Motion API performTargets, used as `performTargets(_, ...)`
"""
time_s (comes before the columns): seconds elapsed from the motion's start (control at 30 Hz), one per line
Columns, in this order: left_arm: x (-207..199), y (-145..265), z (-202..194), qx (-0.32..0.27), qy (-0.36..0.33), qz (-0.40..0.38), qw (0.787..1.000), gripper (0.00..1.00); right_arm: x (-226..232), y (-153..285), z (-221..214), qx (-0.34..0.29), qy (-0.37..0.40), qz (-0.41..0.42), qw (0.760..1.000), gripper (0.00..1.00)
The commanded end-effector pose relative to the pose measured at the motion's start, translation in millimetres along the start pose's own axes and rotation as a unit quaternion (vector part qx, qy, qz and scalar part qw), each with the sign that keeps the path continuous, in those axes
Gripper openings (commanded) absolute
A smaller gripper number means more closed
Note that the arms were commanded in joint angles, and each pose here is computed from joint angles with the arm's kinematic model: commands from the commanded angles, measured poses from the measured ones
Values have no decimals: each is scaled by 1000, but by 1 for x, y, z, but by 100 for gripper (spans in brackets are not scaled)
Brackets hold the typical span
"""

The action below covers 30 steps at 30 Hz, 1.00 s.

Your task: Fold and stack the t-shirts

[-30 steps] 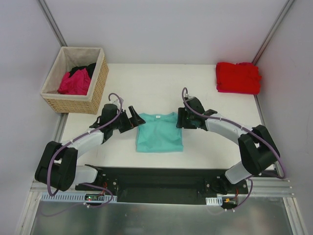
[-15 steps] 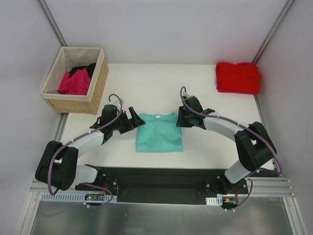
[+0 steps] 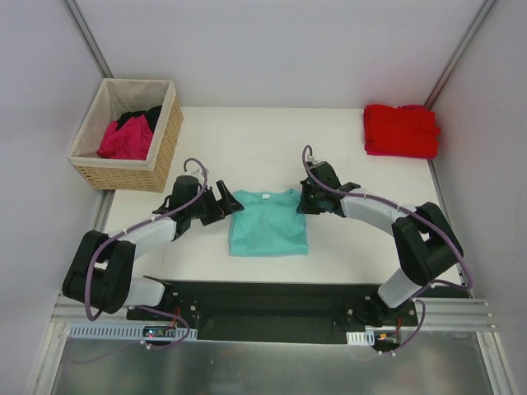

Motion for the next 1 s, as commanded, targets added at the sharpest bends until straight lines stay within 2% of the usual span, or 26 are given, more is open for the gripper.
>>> performTargets(0.0,-8,-9,16,-19,-7,-4,1000,83,5,4,12,-25,-1,15,1000,1)
performTargets(0.07,-8,-11,18,-20,-3,0,1000,80,4,4,11,-25,0,15,1000,1)
performTargets(0.17,-7,-11,21,-33,-8,16,999,70,4,5,10,-27,2,15,1000,1)
performTargets(0.2,-9,-10,23,-39,-11,17,999,59,3,4,8,-24,2,13,1000,1)
performTargets(0.27,-14,-10,29,-48,-19,19,999,51,3,3,7,-23,1,14,1000,1)
performTargets(0.3,-15,-9,30,-51,-22,20,998,43,3,3,7,-22,1,16,1000,1)
performTargets(0.33,-17,-8,32,-58,-24,18,998,31,3,2,6,-20,1,16,1000,1)
performTargets(0.37,-18,-7,35,-66,-29,20,997,33,3,2,6,-21,2,18,1000,0)
performTargets(0.4,-21,-5,36,-70,-32,19,997,39,3,2,7,-22,1,18,1000,1)
performTargets(0.43,-21,-5,37,-71,-34,21,997,51,3,2,6,-21,1,18,1000,1)
performTargets(0.47,-23,-5,39,-70,-39,20,997,48,3,3,6,-21,2,18,1000,1)
performTargets(0.5,-23,-6,39,-71,-40,22,996,37,2,3,6,-23,2,18,1000,1)
performTargets(0.57,-21,-8,40,-71,-33,29,996,0,2,3,5,-22,3,18,1000,1)
performTargets(0.63,-19,-11,39,-65,-29,32,997,0,2,4,6,-24,4,18,1000,1)
performTargets(0.73,-16,-13,38,-60,-27,36,997,18,1,3,5,-21,4,17,1000,1)
performTargets(0.77,-16,-13,38,-60,-27,36,997,20,1,3,4,-20,4,18,1000,1)
performTargets(0.9,-14,-14,36,-56,-24,43,997,46,-1,2,4,-19,2,17,1000,1)
performTargets(0.97,-12,-14,36,-58,-21,49,997,50,-1,2,4,-21,2,18,1000,1)
Point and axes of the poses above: each gripper's point midway between its finger pads, its own y axis back along the fingers, its own x axis along the line the jaws close on, z = x × y, the point moved 10 cm from there along y, back along the fingers, and after that the axes turned 9 degrees about y, right-handed, at the moved point
